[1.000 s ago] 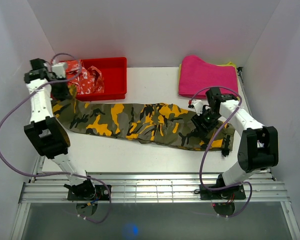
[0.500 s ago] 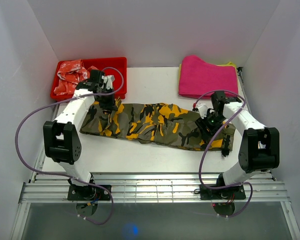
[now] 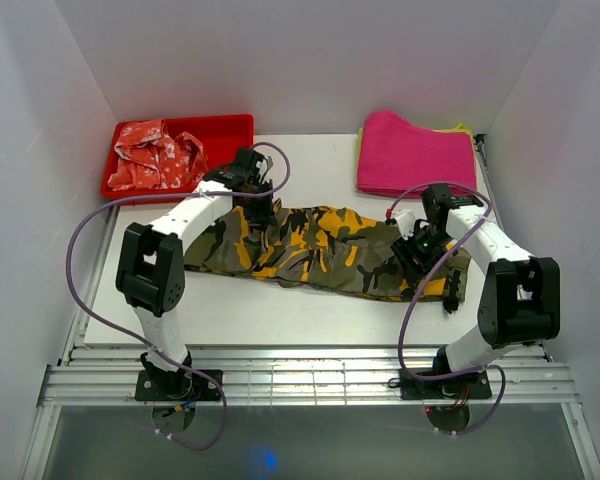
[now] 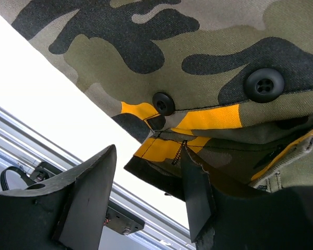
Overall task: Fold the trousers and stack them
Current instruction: Fold the trousers
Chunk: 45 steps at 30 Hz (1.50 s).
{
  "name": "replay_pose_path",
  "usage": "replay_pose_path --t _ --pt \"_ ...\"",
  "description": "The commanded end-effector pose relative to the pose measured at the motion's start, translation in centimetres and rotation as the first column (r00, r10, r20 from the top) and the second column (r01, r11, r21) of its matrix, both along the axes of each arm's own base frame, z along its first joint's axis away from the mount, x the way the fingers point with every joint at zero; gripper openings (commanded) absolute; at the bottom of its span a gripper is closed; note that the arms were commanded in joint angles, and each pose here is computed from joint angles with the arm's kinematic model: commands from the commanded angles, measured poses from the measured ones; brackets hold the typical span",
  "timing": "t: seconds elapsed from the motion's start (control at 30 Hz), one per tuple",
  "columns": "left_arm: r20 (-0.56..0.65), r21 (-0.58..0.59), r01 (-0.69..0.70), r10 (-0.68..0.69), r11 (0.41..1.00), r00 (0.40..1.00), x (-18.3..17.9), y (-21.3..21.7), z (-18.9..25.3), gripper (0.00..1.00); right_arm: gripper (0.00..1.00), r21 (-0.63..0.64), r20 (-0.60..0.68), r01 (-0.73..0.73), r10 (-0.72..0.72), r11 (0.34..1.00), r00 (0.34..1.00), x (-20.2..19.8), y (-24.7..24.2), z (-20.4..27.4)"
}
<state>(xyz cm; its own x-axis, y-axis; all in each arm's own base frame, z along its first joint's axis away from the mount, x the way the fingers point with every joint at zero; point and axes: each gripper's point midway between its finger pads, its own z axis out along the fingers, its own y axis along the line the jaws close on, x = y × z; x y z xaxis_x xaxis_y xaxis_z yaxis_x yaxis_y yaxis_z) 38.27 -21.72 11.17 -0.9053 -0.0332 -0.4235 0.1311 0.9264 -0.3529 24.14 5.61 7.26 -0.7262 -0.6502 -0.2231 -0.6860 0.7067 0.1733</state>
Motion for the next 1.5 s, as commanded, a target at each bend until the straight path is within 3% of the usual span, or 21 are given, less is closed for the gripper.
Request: replay_pose_path --t 0.0,0.47,0.97,1.07,1.1,1.17,1.2,1.33,1.47 --pt "0.059 -0.064 -0.022 0.025 0.998 0.998 1.7 -2.2 1.9 0.0 0.58 0.004 -0.014 0.001 -0.001 1.0 1.0 -0.4 0.0 0.3" --pt "0.012 -0.136 0.003 -0.001 0.991 1.0 1.8 -5.9 1.6 0.0 0.57 0.007 -0.041 0.005 -0.005 1.0 0.999 -0.9 0.0 -0.5" --pt "-0.033 -0.147 0.06 -0.066 0.987 0.997 -0.9 -8.8 0.2 0.0 0.57 0.008 -0.053 0.009 -0.009 1.0 0.999 -0.8 0.1 -0.9" --pt "-0.039 -0.142 0.061 -0.067 0.988 0.997 -1.1 -8.9 -0.4 0.16 0.57 0.012 -0.057 0.011 -0.01 1.0 0.998 -0.8 0.2 -1.0" --pt "-0.039 -0.14 0.06 -0.066 0.988 0.997 -1.0 -8.9 -0.5 0.31 0.57 0.014 -0.059 0.012 -0.011 1.0 0.998 -0.8 0.2 -1.0" --pt "-0.027 -0.136 0.069 -0.074 0.988 0.997 -0.7 -9.1 -0.5 0.43 0.57 0.016 -0.057 0.014 -0.013 1.0 0.998 -0.8 0.3 -0.9" --pt "-0.02 -0.133 0.073 -0.077 0.988 0.997 -0.5 -9.1 -0.3 0.54 0.57 0.017 -0.057 0.013 -0.012 1.0 0.998 -0.8 0.3 -0.8" --pt "0.047 -0.109 0.097 -0.092 0.989 0.995 0.7 -8.6 1.8 0.66 0.57 0.022 -0.042 0.016 -0.015 1.0 0.999 -0.3 0.4 -0.3" --pt "0.113 -0.122 0.105 -0.091 0.987 0.989 1.6 -6.3 4.6 0.68 0.57 0.083 0.013 0.016 -0.017 0.996 1.0 1.6 1.6 1.6"
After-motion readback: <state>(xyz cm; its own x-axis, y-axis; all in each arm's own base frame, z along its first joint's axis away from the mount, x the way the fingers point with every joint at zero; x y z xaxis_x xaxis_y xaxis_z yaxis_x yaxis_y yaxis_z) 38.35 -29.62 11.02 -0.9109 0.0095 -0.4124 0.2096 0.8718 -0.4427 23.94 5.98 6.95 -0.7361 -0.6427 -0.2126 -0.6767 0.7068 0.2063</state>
